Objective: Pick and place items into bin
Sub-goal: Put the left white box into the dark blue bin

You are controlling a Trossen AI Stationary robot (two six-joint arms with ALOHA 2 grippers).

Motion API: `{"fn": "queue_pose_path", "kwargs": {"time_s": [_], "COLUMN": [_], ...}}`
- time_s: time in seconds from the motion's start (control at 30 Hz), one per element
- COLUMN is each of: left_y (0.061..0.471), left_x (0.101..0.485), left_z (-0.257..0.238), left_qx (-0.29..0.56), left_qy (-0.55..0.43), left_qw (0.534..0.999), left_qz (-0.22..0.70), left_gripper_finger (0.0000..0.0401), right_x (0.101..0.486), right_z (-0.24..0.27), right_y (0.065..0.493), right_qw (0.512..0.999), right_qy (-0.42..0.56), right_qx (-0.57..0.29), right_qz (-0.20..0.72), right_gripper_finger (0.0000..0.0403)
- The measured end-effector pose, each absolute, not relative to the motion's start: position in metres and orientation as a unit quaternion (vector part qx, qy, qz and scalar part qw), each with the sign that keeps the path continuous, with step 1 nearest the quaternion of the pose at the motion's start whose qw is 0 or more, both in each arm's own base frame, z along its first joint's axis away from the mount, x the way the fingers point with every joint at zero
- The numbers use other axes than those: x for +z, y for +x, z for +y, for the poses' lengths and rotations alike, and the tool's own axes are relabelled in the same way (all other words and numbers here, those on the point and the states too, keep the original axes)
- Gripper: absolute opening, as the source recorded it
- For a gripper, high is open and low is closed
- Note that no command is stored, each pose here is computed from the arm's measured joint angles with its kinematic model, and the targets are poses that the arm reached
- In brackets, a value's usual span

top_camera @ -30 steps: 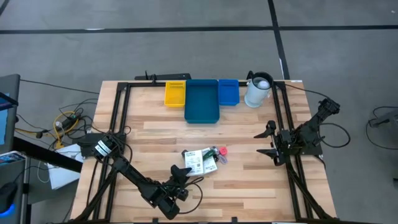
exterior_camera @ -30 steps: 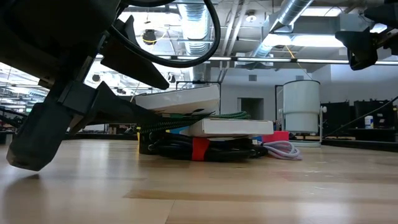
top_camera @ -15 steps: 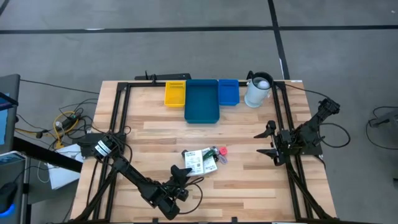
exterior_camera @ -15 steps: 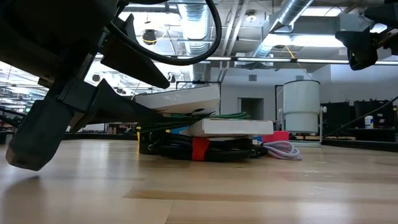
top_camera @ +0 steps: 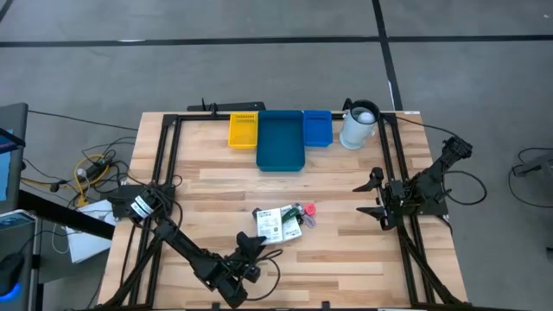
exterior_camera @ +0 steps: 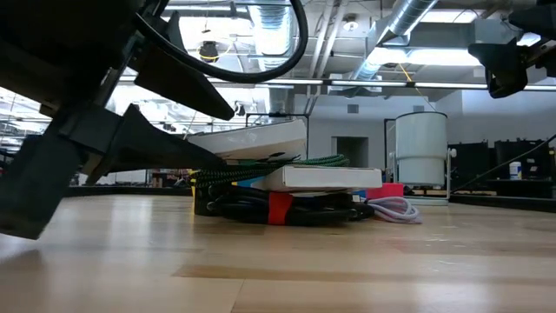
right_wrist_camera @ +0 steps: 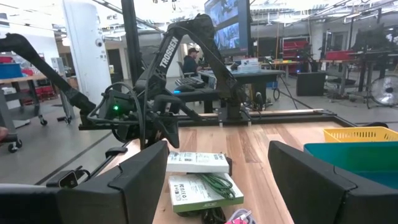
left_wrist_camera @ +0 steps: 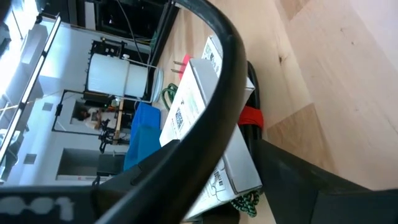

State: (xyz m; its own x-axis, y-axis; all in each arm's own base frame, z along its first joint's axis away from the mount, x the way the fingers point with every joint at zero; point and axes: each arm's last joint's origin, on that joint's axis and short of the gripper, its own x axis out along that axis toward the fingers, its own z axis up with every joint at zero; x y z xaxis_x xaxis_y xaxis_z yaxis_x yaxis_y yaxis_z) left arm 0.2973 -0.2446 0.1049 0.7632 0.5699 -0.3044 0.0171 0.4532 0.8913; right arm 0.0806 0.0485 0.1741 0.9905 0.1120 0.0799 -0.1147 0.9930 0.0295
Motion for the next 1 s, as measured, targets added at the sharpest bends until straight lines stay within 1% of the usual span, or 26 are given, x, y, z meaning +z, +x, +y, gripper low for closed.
{"fn": "queue_pose_path", "kwargs": {"time_s": [1.0], "left_y": [0.2974], "left_x": [0.1047], "left_z": [-0.2438], "left_qx": [0.173], "left_qy": [0.496], "left_qw": [0.796], "left_qz": [0.299], "left_gripper_finger": [0.0199], "right_x": [0.1741], "right_z": [0.0485], "right_y": [0.0806], "right_qw": [0.997], "right_qy": [0.017], "right_qx": [0.057], "right_qz": [-0.039], "right_gripper_finger": [0.0276]}}
